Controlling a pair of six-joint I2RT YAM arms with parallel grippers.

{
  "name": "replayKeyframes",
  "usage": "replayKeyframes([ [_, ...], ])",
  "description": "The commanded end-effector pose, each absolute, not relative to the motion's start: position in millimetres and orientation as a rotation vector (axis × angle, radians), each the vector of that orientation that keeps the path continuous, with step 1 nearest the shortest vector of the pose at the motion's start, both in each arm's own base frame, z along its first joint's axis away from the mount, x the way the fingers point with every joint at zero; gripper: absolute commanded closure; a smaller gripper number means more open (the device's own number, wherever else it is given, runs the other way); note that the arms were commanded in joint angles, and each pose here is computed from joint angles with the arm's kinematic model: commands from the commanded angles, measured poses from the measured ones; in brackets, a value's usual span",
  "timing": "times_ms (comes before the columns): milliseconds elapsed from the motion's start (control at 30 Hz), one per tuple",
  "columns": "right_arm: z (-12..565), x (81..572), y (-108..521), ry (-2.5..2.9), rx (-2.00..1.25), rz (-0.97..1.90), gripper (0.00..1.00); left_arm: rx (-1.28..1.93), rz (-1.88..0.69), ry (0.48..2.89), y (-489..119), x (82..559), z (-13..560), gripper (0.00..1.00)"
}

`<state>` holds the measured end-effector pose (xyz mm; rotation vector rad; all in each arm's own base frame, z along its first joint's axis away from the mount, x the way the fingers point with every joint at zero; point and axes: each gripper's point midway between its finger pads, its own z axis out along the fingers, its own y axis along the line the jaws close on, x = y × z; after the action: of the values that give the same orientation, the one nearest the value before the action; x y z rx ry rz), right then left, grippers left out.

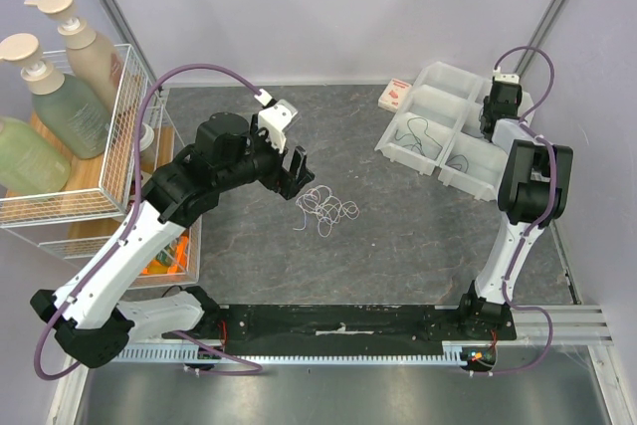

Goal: Untangle the cables

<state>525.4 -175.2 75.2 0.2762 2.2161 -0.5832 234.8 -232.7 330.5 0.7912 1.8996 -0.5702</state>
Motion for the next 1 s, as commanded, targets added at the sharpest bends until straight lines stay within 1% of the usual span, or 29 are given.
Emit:
replayKeyframes([
  [0, 125.2, 539.8, -181.1, 2.078, 0.289, -0.583, 0.53, 0.792, -0.563, 1.861, -232.6, 236.5, 344.4, 0.15],
  [300, 93.6, 544.3, -184.7, 2.167, 0.278, -0.569, 0.55, 0.807, -0.508, 1.858, -225.9, 238.9, 342.4, 0.15],
  [500, 90.0, 551.9, -177.6, 2.171, 0.227, -0.529, 0.67, 0.820, -0.498, 1.860, -225.8, 240.4, 340.5, 0.15],
  [600, 92.5, 551.1, -176.6, 2.172, 0.204, -0.529, 0.80, 0.822, -0.503, 1.853, -228.0, 241.8, 342.2, 0.15],
  [700, 94.7, 548.1, -174.5, 2.182, 0.185, -0.523, 0.99, 0.824, -0.505, 1.842, -230.1, 243.1, 343.9, 0.15],
  [900, 116.1, 526.1, -162.9, 2.162, 0.162, -0.496, 1.00, 0.809, -0.501, 1.818, -232.1, 248.3, 345.9, 0.15],
  [967, 122.9, 508.1, -165.1, 2.158, 0.117, -0.595, 1.00, 0.798, -0.490, 1.807, -231.1, 251.4, 345.3, 0.14],
])
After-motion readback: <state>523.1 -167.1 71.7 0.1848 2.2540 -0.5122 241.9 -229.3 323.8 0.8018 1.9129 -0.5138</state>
